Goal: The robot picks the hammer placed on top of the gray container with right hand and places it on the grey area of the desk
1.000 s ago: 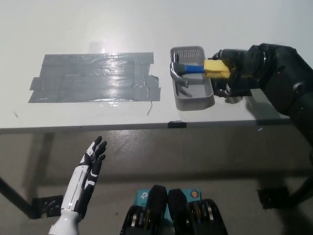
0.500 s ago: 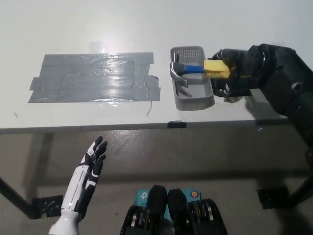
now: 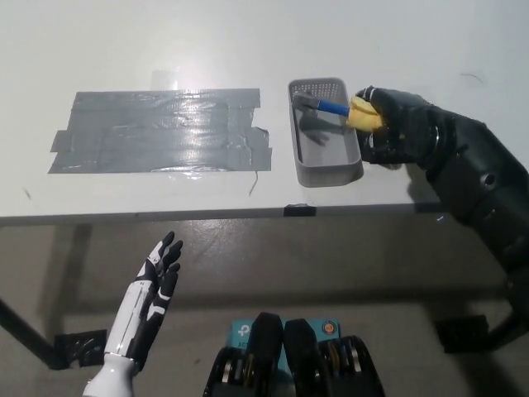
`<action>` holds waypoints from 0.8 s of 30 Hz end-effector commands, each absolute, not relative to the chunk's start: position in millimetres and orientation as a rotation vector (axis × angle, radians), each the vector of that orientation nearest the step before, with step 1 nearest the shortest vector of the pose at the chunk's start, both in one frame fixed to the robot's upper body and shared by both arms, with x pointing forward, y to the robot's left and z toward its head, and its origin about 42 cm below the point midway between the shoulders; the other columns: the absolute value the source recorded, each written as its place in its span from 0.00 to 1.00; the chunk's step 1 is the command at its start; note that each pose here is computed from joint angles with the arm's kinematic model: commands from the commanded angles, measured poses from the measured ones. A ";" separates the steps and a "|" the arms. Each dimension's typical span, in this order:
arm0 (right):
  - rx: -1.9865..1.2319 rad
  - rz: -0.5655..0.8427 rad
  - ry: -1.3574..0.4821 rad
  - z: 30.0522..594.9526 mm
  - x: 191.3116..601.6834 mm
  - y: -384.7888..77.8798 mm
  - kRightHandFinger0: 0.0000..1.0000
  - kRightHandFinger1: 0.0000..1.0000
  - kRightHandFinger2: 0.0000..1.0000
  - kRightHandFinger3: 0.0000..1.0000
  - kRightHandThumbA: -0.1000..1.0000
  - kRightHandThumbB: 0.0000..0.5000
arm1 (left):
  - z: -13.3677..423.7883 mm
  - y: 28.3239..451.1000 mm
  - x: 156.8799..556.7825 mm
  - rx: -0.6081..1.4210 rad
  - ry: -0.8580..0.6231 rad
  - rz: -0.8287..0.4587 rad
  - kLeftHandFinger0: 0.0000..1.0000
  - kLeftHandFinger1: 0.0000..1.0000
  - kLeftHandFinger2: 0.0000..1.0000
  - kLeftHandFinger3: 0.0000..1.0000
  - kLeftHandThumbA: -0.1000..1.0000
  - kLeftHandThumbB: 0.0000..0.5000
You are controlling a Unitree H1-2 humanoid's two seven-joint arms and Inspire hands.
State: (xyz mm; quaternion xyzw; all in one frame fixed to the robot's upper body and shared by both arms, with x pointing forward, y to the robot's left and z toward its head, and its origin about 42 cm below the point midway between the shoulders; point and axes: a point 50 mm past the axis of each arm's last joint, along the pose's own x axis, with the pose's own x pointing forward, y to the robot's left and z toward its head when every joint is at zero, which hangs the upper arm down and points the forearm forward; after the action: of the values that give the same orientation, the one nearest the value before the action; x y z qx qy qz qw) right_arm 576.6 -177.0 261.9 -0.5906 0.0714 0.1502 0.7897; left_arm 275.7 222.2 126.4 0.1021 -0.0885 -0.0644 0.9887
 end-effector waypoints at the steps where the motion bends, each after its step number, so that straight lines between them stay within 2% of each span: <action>1: -1.236 0.112 -0.135 307.7 587.4 -178.4 0.10 0.59 0.91 1.00 0.00 0.30 | 145.6 222.0 281.0 0.194 -0.244 -0.153 1.00 1.00 1.00 1.00 0.93 0.16; 8: -1.179 0.081 -0.213 317.3 588.5 -182.4 0.12 0.58 0.90 1.00 0.00 0.31 | 147.1 221.8 283.3 0.192 -0.244 -0.159 1.00 1.00 1.00 1.00 0.92 0.13; 10: -1.131 0.059 -0.245 325.9 589.8 -182.7 0.08 0.52 0.83 0.88 0.00 0.35 | 147.4 222.0 284.2 0.191 -0.245 -0.159 1.00 1.00 1.00 1.00 0.92 0.12; 11: -1.103 0.052 -0.272 333.2 590.7 -181.5 0.06 0.49 0.81 0.84 0.00 0.33 | 147.8 222.7 284.8 0.191 -0.247 -0.158 1.00 1.00 1.00 1.00 0.92 0.12; 12: -1.073 0.041 -0.282 343.0 592.2 -179.9 0.06 0.48 0.80 0.84 0.00 0.33 | 148.4 223.3 285.0 0.199 -0.251 -0.158 1.00 1.00 1.00 1.00 0.92 0.09; 13: -1.069 0.038 -0.288 347.9 592.8 -179.1 0.07 0.47 0.77 0.78 0.00 0.31 | 148.3 223.4 285.0 0.198 -0.251 -0.158 1.00 1.00 1.00 1.00 0.92 0.09; 15: -1.056 0.014 -0.309 369.0 595.0 -175.0 0.01 0.42 0.73 0.71 0.00 0.27 | 148.4 223.2 285.9 0.190 -0.248 -0.156 1.00 1.00 1.00 1.00 0.92 0.09; 17: -1.015 0.015 -0.353 384.9 595.4 -172.1 0.00 0.42 0.77 0.83 0.00 0.28 | 148.3 223.6 286.1 0.189 -0.248 -0.156 1.00 1.00 1.00 1.00 0.91 0.08; 20: -0.996 0.002 -0.392 411.8 595.9 -163.0 0.00 0.41 0.79 0.89 0.00 0.26 | 148.6 224.6 286.9 0.195 -0.255 -0.155 1.00 1.00 1.00 1.00 0.91 0.08; 22: -1.003 0.008 -0.416 424.3 595.0 -155.5 0.00 0.46 0.86 0.96 0.00 0.24 | 149.2 224.5 286.8 0.196 -0.256 -0.157 1.00 1.00 1.00 1.00 0.91 0.07; 24: -1.010 0.027 -0.458 432.9 593.5 -146.2 0.02 0.48 0.88 0.98 0.00 0.24 | 149.8 224.6 287.1 0.197 -0.257 -0.159 1.00 1.00 1.00 1.00 0.91 0.08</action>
State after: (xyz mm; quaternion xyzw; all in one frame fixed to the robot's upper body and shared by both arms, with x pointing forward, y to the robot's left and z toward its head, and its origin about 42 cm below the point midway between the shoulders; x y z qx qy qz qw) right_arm 592.4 -175.9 334.4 -0.5090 -0.0750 0.0430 0.8564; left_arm 284.7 222.6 135.0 0.0992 -0.0992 -0.0706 0.9876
